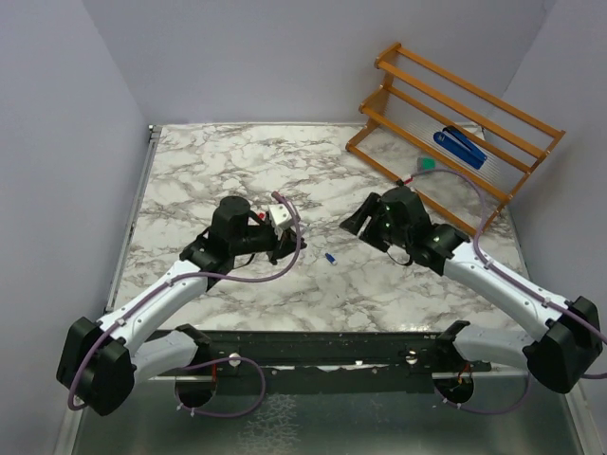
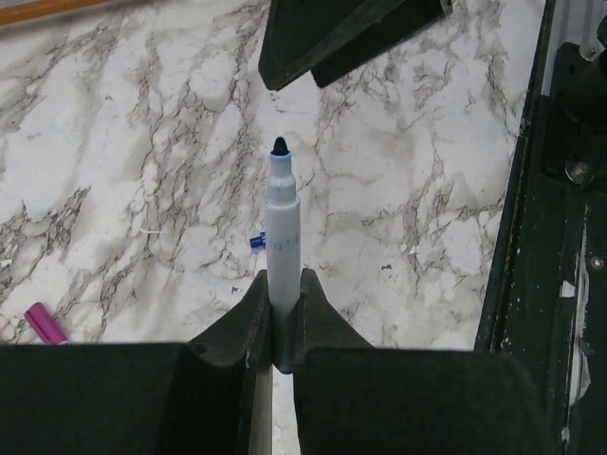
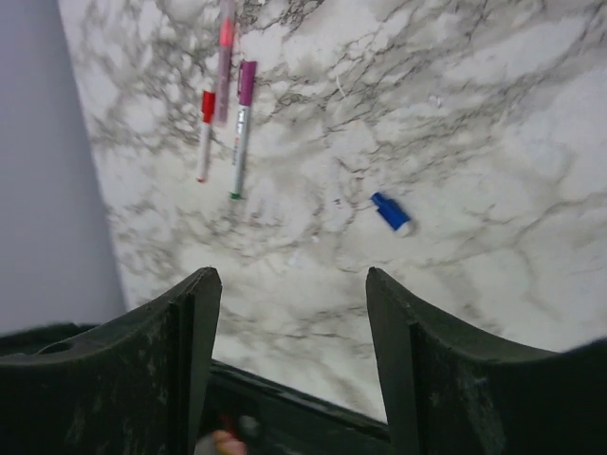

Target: Insert the pens into the pen caps

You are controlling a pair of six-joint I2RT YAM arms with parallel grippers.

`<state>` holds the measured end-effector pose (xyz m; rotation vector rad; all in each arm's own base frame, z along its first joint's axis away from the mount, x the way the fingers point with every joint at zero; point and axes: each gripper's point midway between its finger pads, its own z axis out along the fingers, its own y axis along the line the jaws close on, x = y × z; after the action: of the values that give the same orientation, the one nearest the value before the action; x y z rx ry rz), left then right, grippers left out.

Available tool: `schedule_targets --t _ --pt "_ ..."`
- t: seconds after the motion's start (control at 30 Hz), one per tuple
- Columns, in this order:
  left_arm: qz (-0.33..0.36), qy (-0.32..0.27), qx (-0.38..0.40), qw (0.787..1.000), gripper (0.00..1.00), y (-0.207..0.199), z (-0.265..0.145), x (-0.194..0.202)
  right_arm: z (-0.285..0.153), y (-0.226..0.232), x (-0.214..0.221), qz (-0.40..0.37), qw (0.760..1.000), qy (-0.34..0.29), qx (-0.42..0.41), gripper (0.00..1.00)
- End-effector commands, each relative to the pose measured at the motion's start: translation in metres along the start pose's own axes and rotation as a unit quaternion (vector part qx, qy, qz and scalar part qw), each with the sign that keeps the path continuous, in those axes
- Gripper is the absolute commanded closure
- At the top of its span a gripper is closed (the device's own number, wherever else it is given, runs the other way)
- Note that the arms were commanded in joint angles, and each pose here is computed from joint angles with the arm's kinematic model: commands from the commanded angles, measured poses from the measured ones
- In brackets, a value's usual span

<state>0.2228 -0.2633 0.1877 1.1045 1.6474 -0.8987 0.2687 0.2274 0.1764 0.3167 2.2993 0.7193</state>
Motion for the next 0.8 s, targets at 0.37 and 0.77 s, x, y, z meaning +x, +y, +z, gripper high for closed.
schedule_targets --t 0.37,0.77 --pt "0.021 -0.086 -0.020 0.996 1.00 -0.012 -0.032 -0.063 0.086 0.007 0.055 0.540 0.824 0.082 0.152 0.37" --pt "0.027 -0.061 -0.043 0.997 1.00 -0.007 -0.030 -0.051 0.098 -0.024 0.095 0.561 0.790 0.080 0.236 0.55"
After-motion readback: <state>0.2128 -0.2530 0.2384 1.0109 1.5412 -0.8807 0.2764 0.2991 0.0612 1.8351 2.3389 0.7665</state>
